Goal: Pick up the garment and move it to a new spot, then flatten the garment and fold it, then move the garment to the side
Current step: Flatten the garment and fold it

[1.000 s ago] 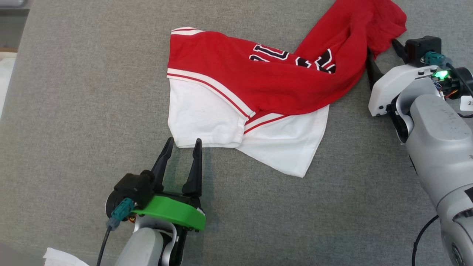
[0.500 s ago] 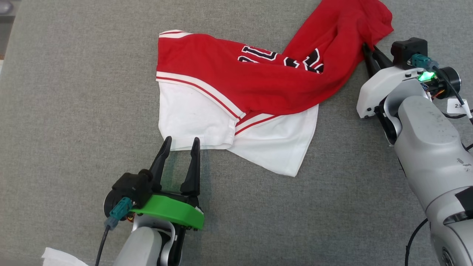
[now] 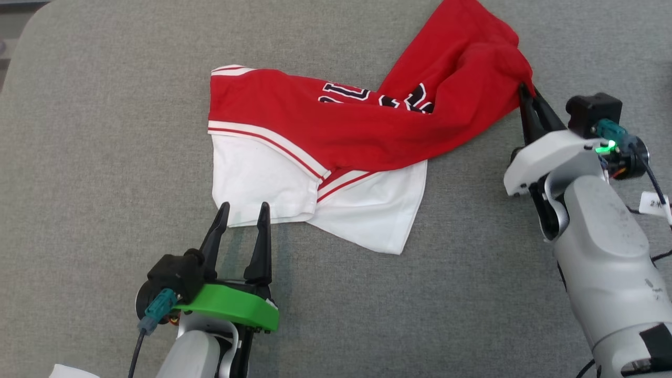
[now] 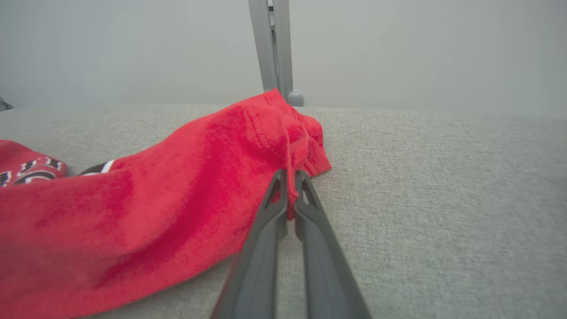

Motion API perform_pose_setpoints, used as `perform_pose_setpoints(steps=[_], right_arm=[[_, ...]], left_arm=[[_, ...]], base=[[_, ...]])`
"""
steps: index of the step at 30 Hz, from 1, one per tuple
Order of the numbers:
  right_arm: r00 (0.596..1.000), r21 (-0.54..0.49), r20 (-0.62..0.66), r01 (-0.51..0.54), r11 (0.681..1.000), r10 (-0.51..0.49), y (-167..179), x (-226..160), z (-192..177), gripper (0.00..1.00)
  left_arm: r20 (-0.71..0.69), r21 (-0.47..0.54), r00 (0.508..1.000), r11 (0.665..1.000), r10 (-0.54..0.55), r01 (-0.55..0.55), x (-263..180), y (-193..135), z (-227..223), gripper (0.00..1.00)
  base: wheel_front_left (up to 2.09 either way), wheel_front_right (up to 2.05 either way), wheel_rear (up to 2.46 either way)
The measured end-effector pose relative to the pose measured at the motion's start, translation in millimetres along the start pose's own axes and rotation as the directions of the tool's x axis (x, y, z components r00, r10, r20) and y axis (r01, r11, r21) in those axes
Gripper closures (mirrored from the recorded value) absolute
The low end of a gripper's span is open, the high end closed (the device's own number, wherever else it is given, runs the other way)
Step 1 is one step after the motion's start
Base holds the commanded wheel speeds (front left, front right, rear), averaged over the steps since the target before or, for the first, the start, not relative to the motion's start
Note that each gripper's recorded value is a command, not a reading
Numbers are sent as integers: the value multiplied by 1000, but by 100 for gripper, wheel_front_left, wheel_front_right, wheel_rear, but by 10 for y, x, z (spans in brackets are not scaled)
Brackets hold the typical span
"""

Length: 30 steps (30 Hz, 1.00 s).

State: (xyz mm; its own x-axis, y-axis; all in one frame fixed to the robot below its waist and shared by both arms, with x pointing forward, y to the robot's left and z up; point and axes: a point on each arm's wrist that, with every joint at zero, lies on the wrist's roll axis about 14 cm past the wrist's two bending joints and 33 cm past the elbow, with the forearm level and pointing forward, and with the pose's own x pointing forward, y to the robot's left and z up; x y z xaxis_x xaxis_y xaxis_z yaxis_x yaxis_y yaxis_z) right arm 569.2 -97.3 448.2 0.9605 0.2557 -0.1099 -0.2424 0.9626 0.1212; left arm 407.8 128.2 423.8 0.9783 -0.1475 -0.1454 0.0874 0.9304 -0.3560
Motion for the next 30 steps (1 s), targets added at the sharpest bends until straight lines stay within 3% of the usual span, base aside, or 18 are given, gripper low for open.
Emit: perform_pose_setpoints(steps=[10,16,22,24,25,30], right_arm=[[985,63,-28,173,983,-171,-461,-855,-49,100],[972,70,-62,230,971,-226,-589,-1347,-14,100],[961,115,-109,266,957,-254,-649,-1601,-149,100],[956,118,-128,280,953,-265,-680,-1637,-228,65],[954,116,-130,285,952,-270,-691,-1649,-247,3],[945,114,-132,314,942,-299,-762,-1744,-328,0]], left_arm=[[41,8,998,999,-48,48,-27,-176,134,0],[59,10,995,997,-76,75,-40,-266,198,0],[55,14,995,997,-78,77,-38,-272,186,0],[45,17,996,997,-74,73,-43,-255,154,0],[41,19,997,997,-72,72,-48,-248,144,0],[31,24,998,998,-61,60,-97,-204,114,0]], base=[[0,0,0],[0,0,0],[0,0,0],[0,0,0],[0,0,0],[0,0,0]])
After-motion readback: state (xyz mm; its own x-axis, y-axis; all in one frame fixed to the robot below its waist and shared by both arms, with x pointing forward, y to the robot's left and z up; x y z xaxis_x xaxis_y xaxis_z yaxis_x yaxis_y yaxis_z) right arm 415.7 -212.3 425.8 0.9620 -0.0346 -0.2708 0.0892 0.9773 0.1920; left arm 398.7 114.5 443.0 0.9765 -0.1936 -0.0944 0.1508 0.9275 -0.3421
